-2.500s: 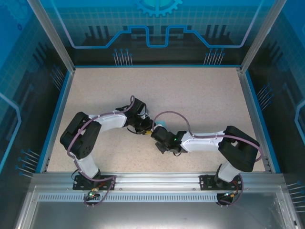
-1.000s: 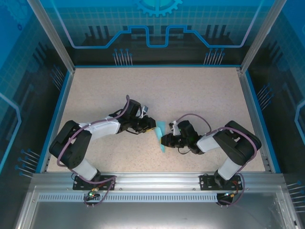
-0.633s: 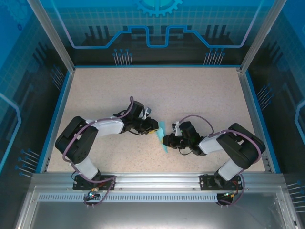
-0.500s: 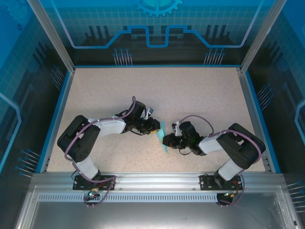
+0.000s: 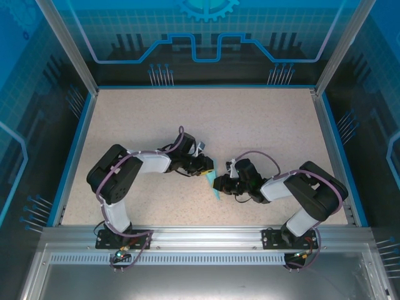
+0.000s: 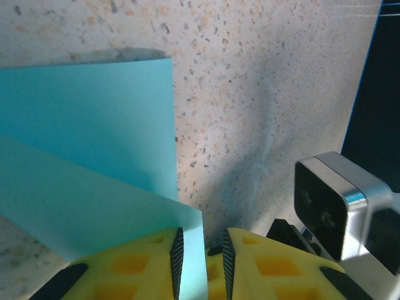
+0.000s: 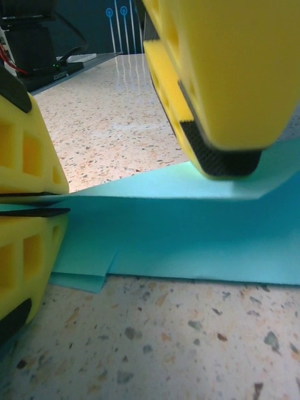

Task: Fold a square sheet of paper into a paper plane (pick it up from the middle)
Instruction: Fold the wing for the fifth time at the center of the table.

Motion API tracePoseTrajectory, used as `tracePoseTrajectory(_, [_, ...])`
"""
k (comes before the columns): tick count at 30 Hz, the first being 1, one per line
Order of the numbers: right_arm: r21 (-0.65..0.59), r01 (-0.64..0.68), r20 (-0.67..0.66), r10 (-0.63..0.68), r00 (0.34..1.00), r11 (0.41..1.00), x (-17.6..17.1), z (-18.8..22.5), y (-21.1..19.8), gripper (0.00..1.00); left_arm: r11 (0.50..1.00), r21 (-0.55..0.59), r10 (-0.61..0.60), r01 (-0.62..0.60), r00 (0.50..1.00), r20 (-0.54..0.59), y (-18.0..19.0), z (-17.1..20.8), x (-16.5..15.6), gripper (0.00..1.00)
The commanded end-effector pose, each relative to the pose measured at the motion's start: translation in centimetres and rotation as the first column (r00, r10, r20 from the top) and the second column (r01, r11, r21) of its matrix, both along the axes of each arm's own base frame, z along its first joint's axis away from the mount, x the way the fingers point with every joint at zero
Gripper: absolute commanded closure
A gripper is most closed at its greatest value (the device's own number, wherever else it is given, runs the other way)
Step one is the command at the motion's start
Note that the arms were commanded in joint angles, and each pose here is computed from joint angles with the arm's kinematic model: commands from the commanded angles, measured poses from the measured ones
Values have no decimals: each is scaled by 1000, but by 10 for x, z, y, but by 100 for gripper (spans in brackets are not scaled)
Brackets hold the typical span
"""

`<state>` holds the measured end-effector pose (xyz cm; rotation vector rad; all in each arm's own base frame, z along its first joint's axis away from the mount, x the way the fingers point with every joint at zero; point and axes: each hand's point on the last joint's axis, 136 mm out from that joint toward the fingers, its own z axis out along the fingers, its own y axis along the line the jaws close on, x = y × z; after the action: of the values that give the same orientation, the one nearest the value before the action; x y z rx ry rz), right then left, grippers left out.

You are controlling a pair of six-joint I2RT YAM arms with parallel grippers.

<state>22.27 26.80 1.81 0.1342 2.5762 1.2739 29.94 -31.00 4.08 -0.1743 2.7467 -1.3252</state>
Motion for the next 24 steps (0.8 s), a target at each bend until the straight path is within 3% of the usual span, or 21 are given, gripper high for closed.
tracePoseTrajectory(1, [-69, 21, -107, -28, 994, 997, -13, -23, -15, 83, 1000, -19, -22, 22, 1000, 21, -9, 3, 6, 74])
tracePoseTrajectory(10, [-90, 45, -124, -56, 991, 995, -13, -18, -19, 87, 999, -28, -31, 32, 999, 40, -10, 8, 7, 73])
tracePoseTrajectory(18, [-137, 82, -248, -115, 962, 987, -22, -38, -27, 90, 999, -30, -36, 40, 991, 125, -4, 39, 5, 63])
tracePoseTrajectory(24, [-140, 94, -280, -130, 951, 986, -25, -41, -28, 90, 999, -26, -34, 38, 991, 133, 2, 38, -2, 66])
